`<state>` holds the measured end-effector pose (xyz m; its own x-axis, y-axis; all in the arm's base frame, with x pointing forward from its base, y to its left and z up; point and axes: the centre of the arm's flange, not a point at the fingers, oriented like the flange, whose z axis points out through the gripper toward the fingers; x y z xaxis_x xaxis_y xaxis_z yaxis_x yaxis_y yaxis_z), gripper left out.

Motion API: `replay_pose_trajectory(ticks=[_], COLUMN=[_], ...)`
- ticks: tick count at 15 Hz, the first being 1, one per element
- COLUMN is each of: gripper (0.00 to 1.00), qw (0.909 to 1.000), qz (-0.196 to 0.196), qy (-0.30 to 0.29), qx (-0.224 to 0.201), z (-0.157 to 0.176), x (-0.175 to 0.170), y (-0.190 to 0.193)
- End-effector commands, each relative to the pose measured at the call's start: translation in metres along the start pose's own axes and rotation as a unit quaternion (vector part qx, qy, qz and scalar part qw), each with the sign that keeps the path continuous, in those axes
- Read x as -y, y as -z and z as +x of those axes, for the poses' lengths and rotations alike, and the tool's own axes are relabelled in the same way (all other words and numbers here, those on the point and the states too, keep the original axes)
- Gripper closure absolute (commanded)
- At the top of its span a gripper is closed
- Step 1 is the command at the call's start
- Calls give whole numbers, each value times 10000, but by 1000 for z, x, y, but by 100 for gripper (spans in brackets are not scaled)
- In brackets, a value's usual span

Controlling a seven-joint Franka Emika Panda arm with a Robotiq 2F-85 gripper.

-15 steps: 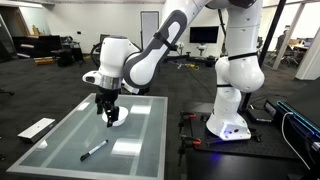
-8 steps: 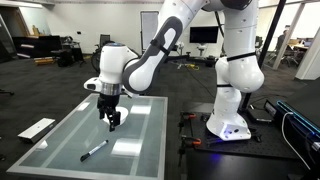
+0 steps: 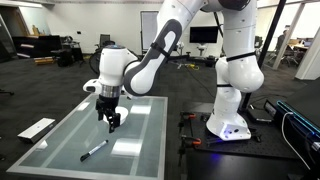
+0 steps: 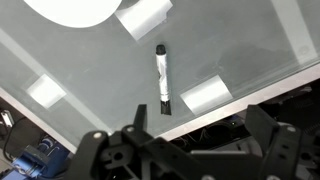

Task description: Put the the black marker inside the white bowl

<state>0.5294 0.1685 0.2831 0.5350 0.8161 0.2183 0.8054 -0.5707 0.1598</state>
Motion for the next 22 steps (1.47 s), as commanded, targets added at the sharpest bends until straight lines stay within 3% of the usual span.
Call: replay_pose_trajectory(ticks=[1, 4, 8, 15, 22], gripper=[0, 0, 0, 0, 0], qw=[9986, 9973, 9978, 9957, 9931], qz=[-266, -253, 110, 590, 646], qy=[429, 650, 638, 653, 892], qx=[-161, -229, -133, 289, 400], z=[16, 24, 39, 56, 59], x=[-4, -8, -16, -38, -49], y=[-23, -39, -54, -62, -81])
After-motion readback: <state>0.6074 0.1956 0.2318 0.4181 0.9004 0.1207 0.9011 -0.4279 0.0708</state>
